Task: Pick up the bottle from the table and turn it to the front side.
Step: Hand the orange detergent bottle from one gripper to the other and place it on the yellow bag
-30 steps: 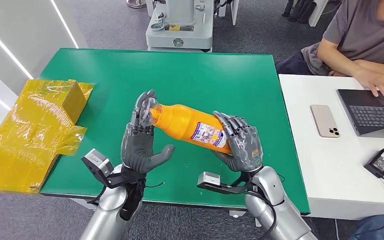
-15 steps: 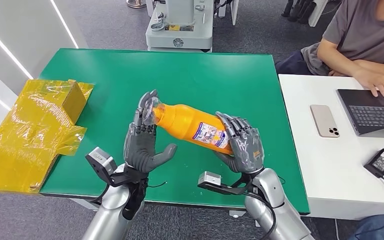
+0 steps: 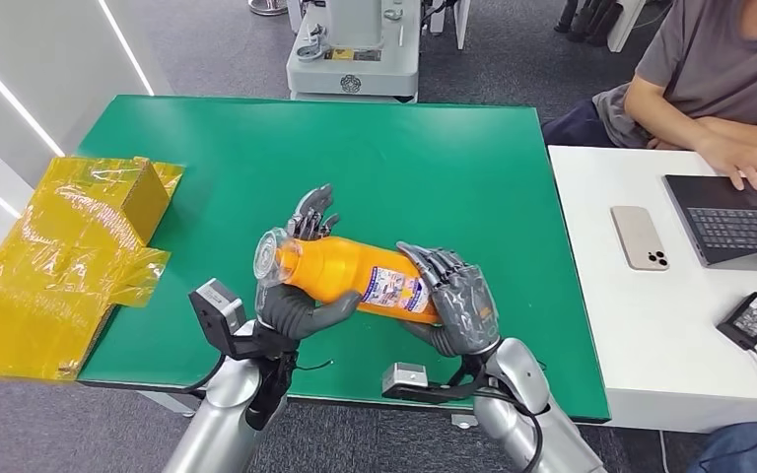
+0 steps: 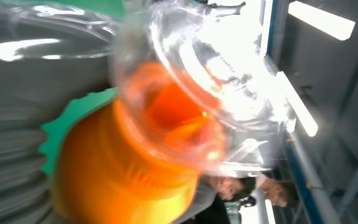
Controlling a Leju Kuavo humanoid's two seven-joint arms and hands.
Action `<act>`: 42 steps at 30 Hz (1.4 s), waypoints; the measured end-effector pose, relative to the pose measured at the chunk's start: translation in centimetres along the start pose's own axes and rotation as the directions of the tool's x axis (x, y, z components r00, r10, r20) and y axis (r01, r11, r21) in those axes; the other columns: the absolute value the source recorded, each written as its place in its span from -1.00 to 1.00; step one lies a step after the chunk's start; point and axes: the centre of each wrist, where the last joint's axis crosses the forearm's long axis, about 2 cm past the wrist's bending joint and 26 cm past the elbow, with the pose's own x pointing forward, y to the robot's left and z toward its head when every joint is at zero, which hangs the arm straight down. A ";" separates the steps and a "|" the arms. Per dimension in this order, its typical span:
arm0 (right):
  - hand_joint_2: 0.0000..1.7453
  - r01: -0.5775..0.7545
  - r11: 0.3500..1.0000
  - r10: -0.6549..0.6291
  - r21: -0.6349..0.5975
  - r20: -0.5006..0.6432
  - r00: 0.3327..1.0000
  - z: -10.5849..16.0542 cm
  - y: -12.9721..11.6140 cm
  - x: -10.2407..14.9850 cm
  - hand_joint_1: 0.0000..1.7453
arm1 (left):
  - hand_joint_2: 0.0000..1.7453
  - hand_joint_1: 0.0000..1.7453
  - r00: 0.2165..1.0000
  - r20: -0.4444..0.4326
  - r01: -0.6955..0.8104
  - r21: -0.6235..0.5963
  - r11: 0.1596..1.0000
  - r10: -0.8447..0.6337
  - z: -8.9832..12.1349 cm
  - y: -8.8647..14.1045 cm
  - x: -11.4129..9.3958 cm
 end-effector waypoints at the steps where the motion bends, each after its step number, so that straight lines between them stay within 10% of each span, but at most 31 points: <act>1: 1.00 0.008 1.000 -0.008 0.002 0.006 1.000 0.0 0.2 0.2 1.00 | 1.00 -1.00 1.000 -0.002 -0.002 -0.001 1.000 0.002 0.0 0.0 -0.1; 42: 1.00 0.118 0.975 -0.122 0.190 0.008 0.992 -3.7 2.5 0.3 1.00 | 1.00 -1.00 0.999 0.035 0.028 0.211 0.977 -0.036 2.0 0.9 -0.5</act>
